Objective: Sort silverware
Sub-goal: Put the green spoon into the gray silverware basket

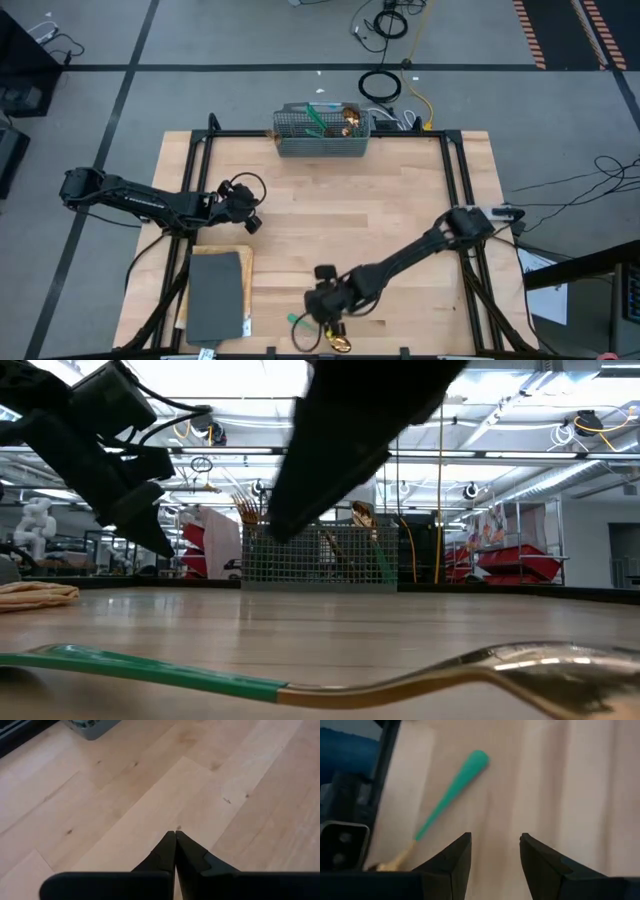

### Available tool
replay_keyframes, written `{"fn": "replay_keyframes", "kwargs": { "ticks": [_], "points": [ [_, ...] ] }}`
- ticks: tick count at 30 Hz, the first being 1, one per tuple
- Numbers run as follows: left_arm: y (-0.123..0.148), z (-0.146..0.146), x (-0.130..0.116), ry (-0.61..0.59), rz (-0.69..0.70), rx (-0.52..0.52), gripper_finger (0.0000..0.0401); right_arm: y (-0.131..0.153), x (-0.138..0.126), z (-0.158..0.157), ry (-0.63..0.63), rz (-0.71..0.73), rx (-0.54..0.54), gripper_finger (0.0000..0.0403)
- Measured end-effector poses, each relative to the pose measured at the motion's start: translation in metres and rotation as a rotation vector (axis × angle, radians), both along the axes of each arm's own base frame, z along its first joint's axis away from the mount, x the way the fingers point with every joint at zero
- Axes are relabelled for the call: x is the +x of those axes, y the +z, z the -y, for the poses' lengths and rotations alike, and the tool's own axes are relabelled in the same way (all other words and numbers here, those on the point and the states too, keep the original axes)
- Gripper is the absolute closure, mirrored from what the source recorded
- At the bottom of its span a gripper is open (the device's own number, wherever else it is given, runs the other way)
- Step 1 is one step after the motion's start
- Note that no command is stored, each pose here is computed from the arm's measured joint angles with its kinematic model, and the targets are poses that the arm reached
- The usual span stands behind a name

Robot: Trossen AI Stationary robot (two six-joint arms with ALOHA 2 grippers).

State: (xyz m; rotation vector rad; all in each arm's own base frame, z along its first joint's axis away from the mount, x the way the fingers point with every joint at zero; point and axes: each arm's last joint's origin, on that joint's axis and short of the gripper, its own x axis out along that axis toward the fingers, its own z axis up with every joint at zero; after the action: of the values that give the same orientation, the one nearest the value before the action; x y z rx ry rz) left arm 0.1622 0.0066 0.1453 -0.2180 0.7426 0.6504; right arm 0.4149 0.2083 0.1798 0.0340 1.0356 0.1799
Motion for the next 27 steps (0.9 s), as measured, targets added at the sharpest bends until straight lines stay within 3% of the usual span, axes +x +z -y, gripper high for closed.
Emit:
{"fn": "replay_keyframes", "kwargs": {
  "ticks": [9, 14, 21, 27],
  "points": [
    [0.0, 0.001, 0.0, 0.005, 0.009, -0.031, 0.039, 0.001, 0.028, -0.046, -0.002, -0.026, 0.019, 0.0248],
    [-0.001, 0.001, 0.0, -0.012, 0.006, -0.053, 0.039, -0.015, 0.035, -0.062, -0.058, -0.057, 0.051, 0.0248],
    [-0.002, 0.003, 0.0, -0.057, 0.002, -0.117, 0.039, -0.04, 0.031, -0.06, -0.178, -0.162, 0.015, 0.0248],
    [-0.002, 0.004, 0.0, -0.066, -0.003, -0.123, 0.039, -0.043, 0.023, -0.053, -0.182, -0.249, -0.06, 0.027]
  ]
}}
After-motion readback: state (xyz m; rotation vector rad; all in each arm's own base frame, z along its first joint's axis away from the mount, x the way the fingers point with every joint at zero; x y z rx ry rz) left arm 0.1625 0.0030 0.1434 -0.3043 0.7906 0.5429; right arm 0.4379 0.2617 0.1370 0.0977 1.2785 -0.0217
